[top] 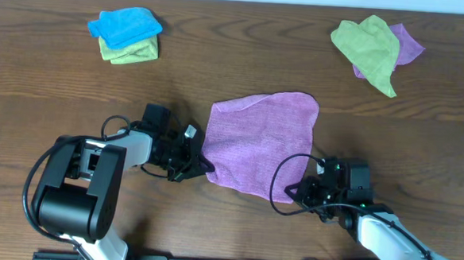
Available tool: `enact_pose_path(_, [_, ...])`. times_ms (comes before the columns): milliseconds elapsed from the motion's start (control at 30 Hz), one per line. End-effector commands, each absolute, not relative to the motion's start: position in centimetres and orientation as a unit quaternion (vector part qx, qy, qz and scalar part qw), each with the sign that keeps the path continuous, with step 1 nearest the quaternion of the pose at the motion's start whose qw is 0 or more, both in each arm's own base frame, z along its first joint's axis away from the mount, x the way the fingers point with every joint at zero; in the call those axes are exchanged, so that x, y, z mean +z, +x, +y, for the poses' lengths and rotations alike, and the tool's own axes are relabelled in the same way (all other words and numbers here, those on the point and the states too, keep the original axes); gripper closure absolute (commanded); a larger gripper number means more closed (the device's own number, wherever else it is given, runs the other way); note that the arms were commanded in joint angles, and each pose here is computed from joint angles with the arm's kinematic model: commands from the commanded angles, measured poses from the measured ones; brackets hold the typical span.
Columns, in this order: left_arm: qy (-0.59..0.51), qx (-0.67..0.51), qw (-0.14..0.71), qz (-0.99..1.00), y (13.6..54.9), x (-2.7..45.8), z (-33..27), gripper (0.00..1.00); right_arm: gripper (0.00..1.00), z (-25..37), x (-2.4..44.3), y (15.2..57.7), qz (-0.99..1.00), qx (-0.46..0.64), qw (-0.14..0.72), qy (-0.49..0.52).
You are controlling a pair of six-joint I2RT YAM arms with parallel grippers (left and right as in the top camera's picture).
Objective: Fold the cloth
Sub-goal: 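Grasp the near edge with both grippers and fold it away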
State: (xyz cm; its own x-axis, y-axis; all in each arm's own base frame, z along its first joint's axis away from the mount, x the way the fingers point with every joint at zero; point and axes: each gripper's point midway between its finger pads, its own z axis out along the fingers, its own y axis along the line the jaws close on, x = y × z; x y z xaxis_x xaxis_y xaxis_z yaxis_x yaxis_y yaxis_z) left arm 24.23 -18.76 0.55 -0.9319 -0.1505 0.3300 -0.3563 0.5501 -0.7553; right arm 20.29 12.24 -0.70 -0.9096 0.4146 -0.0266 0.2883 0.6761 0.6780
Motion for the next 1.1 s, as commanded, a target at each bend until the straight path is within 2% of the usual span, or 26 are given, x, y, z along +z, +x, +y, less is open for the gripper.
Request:
enact_pose_path(0, [0.132,0.48,0.113,-0.86,24.0,1.6,-18.8,0.94,0.99,11.3,-0.9,20.7,0.921,0.317,0.109,0.197])
enact_pose_path(133, [0.128,0.493,0.083,-0.857,24.8,3.7,-18.2,0.94,0.99,11.6,2.6,23.0,0.914,0.331,0.155,0.174])
enact_pose_path(333, [0.108,0.519,-0.018,-0.848,27.2,9.7,-16.8,0.94,0.99,12.0,9.1,26.3,0.899,0.348,0.233,0.127])
enact_pose_path(433, [0.1,0.505,-0.061,-0.855,27.1,11.9,-16.3,0.94,0.99,12.2,10.7,26.8,0.901,0.345,0.24,0.109])
enact_pose_path(633, [0.107,0.468,-0.025,-0.877,24.3,10.8,-15.6,0.94,0.99,12.3,10.6,25.7,0.909,0.341,0.214,0.104])
enact_pose_path(867, [0.103,0.376,0.043,-0.92,19.9,7.7,-13.5,0.94,0.99,10.1,8.9,21.7,0.941,0.271,0.169,0.116])
enact_pose_path(1067, [0.101,0.375,0.044,-0.92,19.7,7.7,-13.4,0.94,0.99,9.6,9.4,20.5,0.944,0.258,0.174,0.107])
